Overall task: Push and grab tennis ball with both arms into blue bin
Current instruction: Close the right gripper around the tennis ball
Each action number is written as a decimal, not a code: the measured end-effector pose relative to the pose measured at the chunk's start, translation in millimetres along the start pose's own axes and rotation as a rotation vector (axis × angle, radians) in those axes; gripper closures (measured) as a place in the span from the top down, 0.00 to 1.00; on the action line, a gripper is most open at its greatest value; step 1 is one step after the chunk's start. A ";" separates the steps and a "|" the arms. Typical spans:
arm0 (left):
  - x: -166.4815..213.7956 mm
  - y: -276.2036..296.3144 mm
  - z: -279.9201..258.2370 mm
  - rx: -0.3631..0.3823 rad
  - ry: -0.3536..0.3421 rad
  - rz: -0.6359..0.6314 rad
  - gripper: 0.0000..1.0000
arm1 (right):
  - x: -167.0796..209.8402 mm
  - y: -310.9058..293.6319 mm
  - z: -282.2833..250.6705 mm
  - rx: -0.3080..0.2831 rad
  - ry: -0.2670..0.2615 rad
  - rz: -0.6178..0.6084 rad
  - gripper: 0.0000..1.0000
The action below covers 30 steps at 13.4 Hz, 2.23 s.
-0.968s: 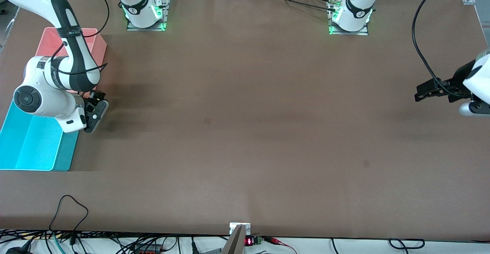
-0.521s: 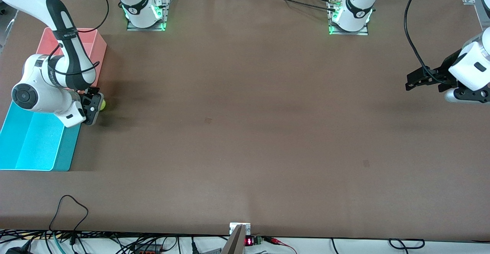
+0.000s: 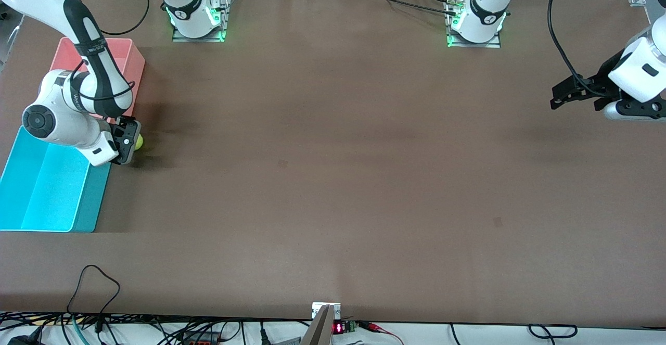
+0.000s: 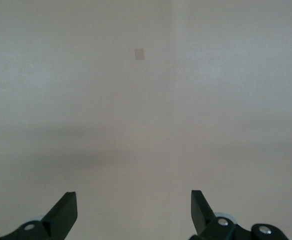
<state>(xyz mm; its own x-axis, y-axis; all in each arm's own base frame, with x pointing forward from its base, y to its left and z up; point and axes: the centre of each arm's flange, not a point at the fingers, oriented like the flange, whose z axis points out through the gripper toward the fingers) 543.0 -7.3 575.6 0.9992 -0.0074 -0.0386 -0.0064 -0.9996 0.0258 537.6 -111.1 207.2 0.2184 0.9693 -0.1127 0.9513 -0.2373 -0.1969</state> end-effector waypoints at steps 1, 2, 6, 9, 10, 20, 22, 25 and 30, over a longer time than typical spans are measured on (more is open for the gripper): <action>-1.9 0.2 1.1 0.000 -0.001 0.001 1.00 | -1.1 -1.2 2.3 -0.003 0.001 -0.003 1.00; -2.6 0.2 2.7 0.000 -0.005 0.002 1.00 | -2.3 -2.3 4.7 -0.009 0.003 -0.009 1.00; -2.2 -2.0 -0.6 0.000 0.007 -0.003 1.00 | -9.7 -10.1 18.6 -0.018 0.010 -0.012 1.00; -2.5 -2.9 -3.3 0.000 0.012 -0.004 1.00 | -13.2 -10.5 19.8 -0.021 0.013 -0.010 1.00; -2.5 -2.2 -3.3 0.000 0.012 -0.003 1.00 | -15.3 -10.0 19.6 -0.026 0.014 -0.012 1.00; -2.2 -1.9 -3.1 0.000 0.014 -0.002 1.00 | -23.7 -12.0 23.9 -0.032 0.018 -0.022 0.85; -2.1 -2.1 -3.4 -0.001 0.015 -0.003 1.00 | -24.1 -11.8 21.7 -0.036 0.018 -0.026 0.67; -1.8 -1.1 -4.4 -0.010 0.019 -0.003 1.00 | -23.4 -11.1 20.5 -0.043 0.019 -0.030 0.67; -0.7 1.5 -10.6 -0.017 0.035 -0.001 1.00 | -18.8 -1.5 -24.3 -0.138 0.030 0.095 0.67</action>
<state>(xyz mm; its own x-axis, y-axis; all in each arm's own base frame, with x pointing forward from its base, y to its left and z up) 542.7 -8.6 586.3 1.0000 -0.0056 -0.0033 -0.0054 -0.9991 0.0428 537.3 -127.4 233.3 0.3134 0.9449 -0.0946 0.9464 -0.3190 -0.0507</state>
